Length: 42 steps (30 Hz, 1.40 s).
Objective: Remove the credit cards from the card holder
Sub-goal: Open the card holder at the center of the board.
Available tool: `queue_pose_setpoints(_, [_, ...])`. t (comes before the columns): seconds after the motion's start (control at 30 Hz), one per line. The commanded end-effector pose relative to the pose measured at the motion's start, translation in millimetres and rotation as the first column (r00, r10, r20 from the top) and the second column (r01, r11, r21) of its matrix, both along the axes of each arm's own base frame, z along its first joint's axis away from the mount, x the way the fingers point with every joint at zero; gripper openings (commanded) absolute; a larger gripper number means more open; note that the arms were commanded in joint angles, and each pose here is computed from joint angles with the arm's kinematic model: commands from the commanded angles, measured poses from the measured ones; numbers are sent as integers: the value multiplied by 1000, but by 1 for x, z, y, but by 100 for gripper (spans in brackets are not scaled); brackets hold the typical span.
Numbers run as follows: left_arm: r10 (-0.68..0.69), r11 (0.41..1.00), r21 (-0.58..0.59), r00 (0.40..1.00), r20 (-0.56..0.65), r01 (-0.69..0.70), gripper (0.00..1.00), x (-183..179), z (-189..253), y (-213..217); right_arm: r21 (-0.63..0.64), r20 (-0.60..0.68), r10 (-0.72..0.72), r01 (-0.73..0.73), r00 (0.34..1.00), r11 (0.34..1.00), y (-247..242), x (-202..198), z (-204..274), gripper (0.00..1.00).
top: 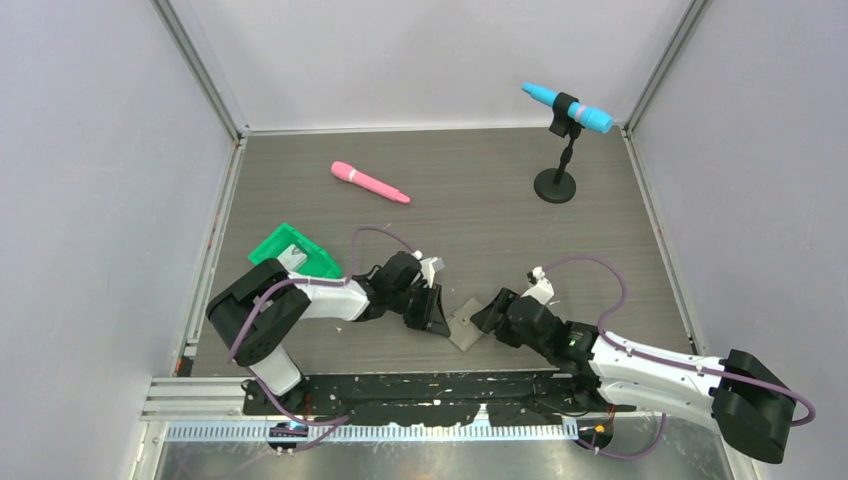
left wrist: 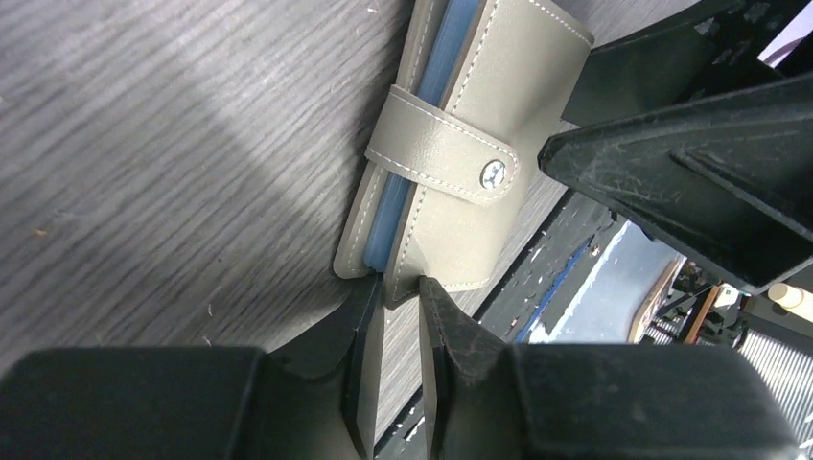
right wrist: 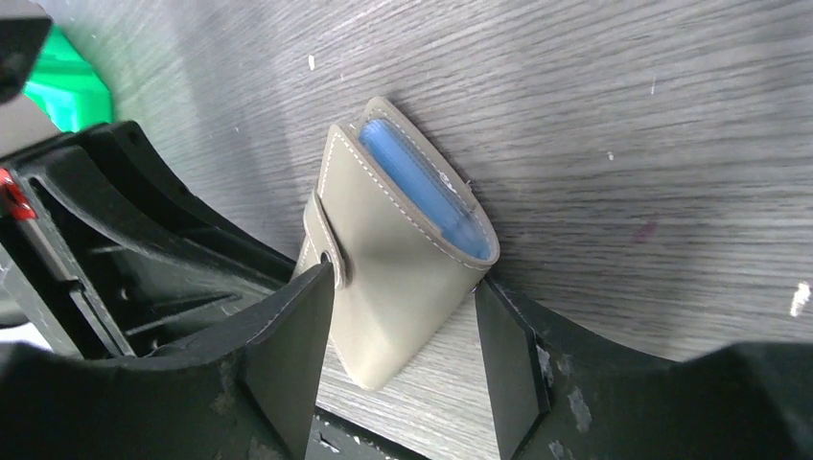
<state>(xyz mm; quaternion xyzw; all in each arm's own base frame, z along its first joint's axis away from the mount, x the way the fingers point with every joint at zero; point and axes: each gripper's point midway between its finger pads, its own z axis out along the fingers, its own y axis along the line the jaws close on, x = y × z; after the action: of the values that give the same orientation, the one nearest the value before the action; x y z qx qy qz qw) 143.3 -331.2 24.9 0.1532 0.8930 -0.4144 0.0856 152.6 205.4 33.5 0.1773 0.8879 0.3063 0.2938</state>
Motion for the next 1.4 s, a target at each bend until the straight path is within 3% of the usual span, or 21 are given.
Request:
queue_pose_setpoints(0.0, [20, 999, -36, 1000, 14, -19, 22, -2, 8, -9, 90, -20, -15, 16, 1000, 996, 9, -2, -4, 62])
queue_pose_setpoints(0.13, [26, 999, -35, 999, 18, -26, 22, -2, 9, -9, 100, -1, -28, 28, 1000, 995, 8, 1, -2, 48])
queue_pose_setpoints(0.2, [33, 999, -33, 999, 26, -32, 24, -1, 11, -8, 108, 15, -29, 27, 999, 994, 8, 3, 2, 29])
queue_pose_setpoints(0.33, [35, 999, -13, 998, 53, -34, 32, 1, 18, -4, 127, 48, -22, 16, 999, 992, 9, 5, 13, 7])
queue_pose_setpoints(0.6, [34, 994, 100, 979, 199, -54, 48, 15, 55, 11, 102, 66, 15, -22, 998, 995, 13, 5, 31, 5])
queue_pose_setpoints(0.73, [13, 996, 79, 969, 248, -33, 50, 18, 76, 3, 75, 57, 38, -43, 998, 996, 17, 6, 35, 5])
queue_pose_setpoints(1.37, [-57, 997, 62, 976, 212, 45, 52, 22, 62, -32, 143, 96, 64, -77, 993, 987, 28, 7, 55, 5])
